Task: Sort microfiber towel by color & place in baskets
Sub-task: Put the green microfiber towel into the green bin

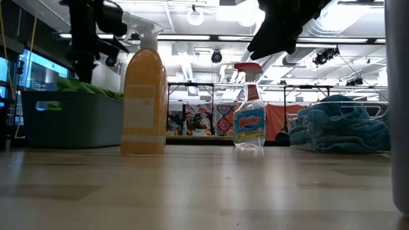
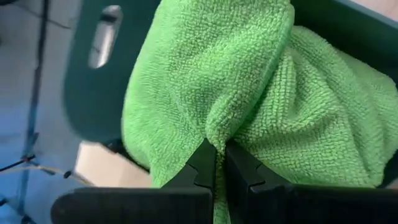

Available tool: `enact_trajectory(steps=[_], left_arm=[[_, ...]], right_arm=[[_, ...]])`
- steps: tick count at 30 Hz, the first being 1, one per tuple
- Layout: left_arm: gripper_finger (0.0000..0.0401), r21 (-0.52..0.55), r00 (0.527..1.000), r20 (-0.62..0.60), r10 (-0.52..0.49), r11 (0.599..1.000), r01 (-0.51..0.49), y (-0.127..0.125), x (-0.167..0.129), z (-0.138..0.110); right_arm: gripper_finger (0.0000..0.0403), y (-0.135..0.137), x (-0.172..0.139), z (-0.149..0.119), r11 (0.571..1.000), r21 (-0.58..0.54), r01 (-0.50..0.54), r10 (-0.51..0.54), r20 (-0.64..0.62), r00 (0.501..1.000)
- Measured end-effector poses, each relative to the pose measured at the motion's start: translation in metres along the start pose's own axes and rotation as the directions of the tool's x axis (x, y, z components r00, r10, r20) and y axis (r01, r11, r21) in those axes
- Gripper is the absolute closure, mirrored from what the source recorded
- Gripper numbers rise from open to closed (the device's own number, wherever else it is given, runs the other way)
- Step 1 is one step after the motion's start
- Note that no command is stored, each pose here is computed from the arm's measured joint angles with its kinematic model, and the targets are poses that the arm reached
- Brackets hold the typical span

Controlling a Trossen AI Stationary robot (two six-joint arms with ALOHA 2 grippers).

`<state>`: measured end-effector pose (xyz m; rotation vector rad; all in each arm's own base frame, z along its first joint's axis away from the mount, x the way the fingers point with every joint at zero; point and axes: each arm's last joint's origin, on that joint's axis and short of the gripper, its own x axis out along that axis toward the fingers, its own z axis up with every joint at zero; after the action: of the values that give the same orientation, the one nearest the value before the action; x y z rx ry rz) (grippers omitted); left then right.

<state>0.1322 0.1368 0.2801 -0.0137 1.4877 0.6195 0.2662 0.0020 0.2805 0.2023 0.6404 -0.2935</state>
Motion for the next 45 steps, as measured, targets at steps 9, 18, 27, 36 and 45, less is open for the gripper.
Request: enact_trajectory(steps=[9, 18, 27, 36, 45], left_arm=[[0.0401, 0.061, 0.989, -0.035, -0.143, 0.988, 0.145, 0.016, 0.042, 0.018], [0.0401, 0.079, 0.952, -0.155, -0.262, 0.958, 0.277, 0.011, 0.09, 0.012], [0.0401, 0.139, 0.951, -0.165, -0.263, 0.948, 0.286, -0.001, 0.122, 0.011], [0.0392, 0.146, 0.96, -0.133, -0.245, 0.953, 0.264, 0.001, 0.127, 0.015], [0.0352, 0.2, 0.966, -0.14, -0.218, 0.949, 0.243, 0.001, 0.128, 0.015]], right_arm=[[0.0237, 0.0, 0.0, 0.0, 0.998, 0.055, 0.0, 0.0, 0.001, 1.0], [0.0237, 0.0, 0.0, 0.0, 0.991, 0.136, -0.001, 0.0, 0.001, 1.0], [0.0237, 0.0, 0.0, 0.0, 0.977, 0.212, -0.001, 0.0, 0.001, 1.0], [0.0237, 0.0, 0.0, 0.0, 0.958, 0.285, -0.001, 0.0, 0.001, 1.0], [0.0237, -0.001, 0.0, 0.0, 0.955, 0.294, 0.023, -0.027, 0.01, 1.0]])
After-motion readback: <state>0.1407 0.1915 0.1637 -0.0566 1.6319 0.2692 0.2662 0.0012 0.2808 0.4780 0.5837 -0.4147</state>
